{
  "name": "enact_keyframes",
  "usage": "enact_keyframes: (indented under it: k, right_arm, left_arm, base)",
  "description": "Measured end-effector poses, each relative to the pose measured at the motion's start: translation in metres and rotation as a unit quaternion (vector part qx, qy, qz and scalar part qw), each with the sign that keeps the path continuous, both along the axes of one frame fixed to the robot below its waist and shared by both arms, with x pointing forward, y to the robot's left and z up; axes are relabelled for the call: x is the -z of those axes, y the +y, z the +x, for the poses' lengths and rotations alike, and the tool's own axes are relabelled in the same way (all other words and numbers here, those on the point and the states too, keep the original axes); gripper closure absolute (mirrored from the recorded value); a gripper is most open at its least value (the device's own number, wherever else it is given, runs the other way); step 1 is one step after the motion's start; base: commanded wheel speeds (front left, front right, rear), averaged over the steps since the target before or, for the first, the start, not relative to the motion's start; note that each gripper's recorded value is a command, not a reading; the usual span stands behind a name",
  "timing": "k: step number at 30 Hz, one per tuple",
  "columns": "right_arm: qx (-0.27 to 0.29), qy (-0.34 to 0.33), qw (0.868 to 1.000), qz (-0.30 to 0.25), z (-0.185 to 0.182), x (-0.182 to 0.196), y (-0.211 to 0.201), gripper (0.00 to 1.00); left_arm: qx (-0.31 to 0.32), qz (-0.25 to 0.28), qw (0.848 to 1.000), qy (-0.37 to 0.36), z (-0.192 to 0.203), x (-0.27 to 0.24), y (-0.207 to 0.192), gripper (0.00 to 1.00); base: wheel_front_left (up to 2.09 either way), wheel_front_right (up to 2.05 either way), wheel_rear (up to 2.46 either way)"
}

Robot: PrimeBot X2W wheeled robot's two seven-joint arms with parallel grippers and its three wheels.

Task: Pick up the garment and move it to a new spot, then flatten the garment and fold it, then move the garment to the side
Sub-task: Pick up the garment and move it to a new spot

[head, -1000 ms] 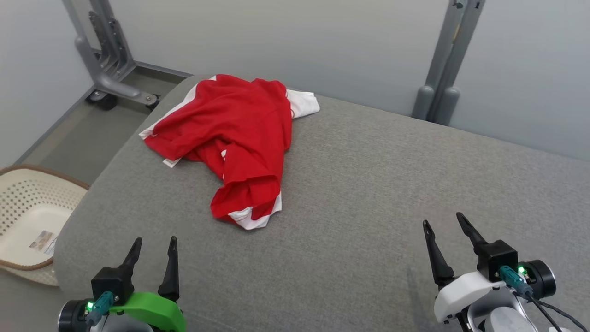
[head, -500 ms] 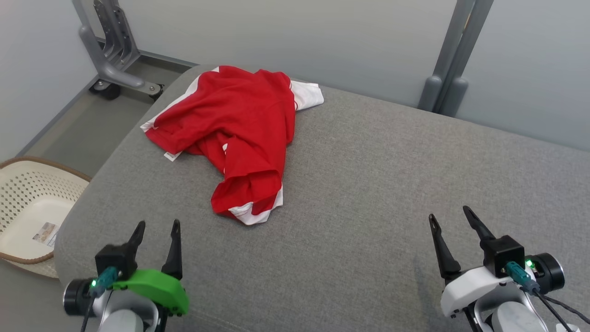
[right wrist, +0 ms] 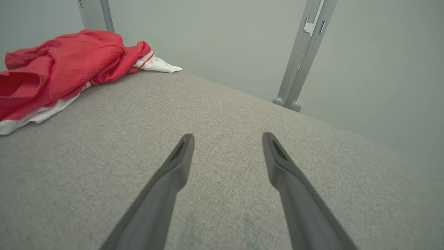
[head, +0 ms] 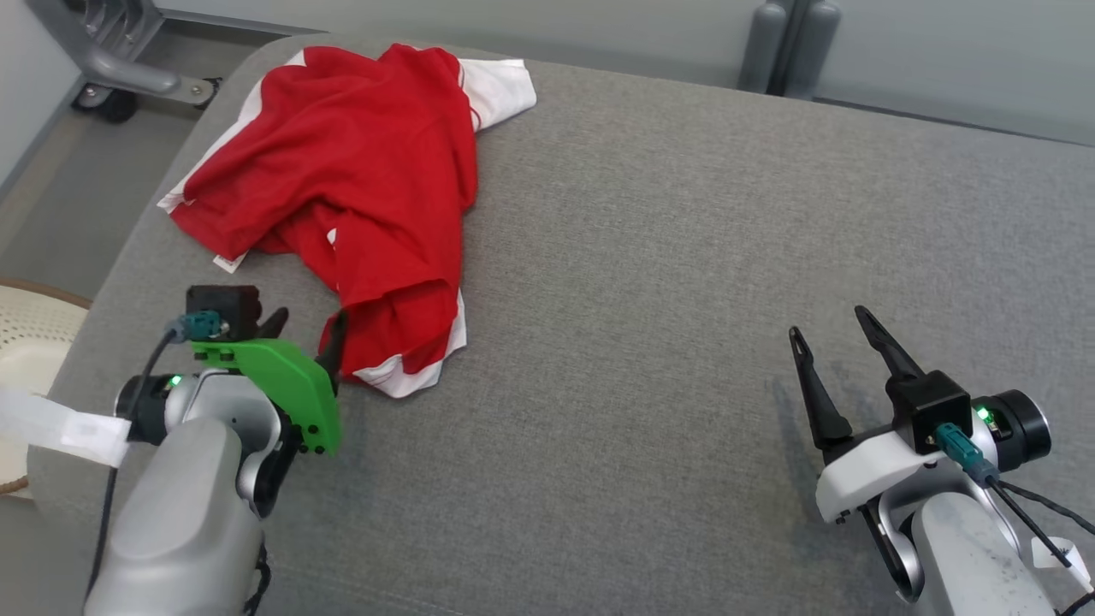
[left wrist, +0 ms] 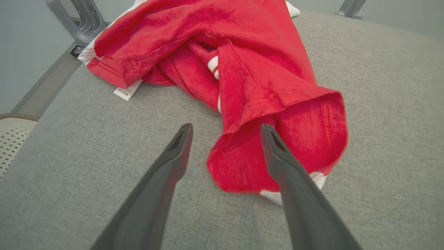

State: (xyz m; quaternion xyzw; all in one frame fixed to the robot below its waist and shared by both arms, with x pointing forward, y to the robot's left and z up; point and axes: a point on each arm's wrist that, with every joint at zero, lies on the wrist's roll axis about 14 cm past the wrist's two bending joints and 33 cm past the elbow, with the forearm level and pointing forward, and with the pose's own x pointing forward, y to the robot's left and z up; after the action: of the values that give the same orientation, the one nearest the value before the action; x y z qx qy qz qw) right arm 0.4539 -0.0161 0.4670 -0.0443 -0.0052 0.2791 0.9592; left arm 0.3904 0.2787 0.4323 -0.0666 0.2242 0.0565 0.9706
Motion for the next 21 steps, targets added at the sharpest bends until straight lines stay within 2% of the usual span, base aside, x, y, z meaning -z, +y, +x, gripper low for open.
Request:
enact_keyframes:
  k: [3,8,14,15,16,18,21]
  right_arm:
    - [0.017,0.007,1.000,-0.004,0.003,0.007,-0.014,0.00]
    - [0.040,0.015,0.999,-0.006,0.007,0.014,-0.032,0.00]
    - [0.053,0.030,0.998,-0.007,0.008,0.027,-0.041,0.00]
    - [0.056,0.033,0.998,-0.007,0.009,0.029,-0.043,0.00]
    - [0.059,0.036,0.998,-0.008,0.008,0.031,-0.045,0.00]
    - [0.065,0.041,0.997,-0.009,0.008,0.035,-0.049,0.00]
    - [0.071,0.044,0.996,-0.009,0.008,0.037,-0.053,0.00]
  left_arm:
    - [0.019,0.014,0.999,0.033,0.009,0.009,0.002,0.00]
    - [0.037,0.004,0.995,0.092,0.015,0.037,-0.006,0.00]
    - [0.037,0.010,0.992,0.119,0.026,0.054,-0.001,0.00]
    - [0.038,0.009,0.991,0.127,0.026,0.058,-0.001,0.54]
    - [0.041,0.005,0.989,0.141,0.024,0.064,-0.005,1.00]
    - [0.049,-0.001,0.986,0.159,0.023,0.072,-0.012,1.00]
    - [0.060,0.020,0.983,0.174,0.024,0.072,-0.006,1.00]
  base:
    - [0.00,0.00,0.00]
    - [0.00,0.00,0.00]
    - [0.00,0.00,0.00]
    - [0.00,0.00,0.00]
    - [0.00,0.00,0.00]
    - [0.00,0.00,0.00]
    - [0.00,0.00,0.00]
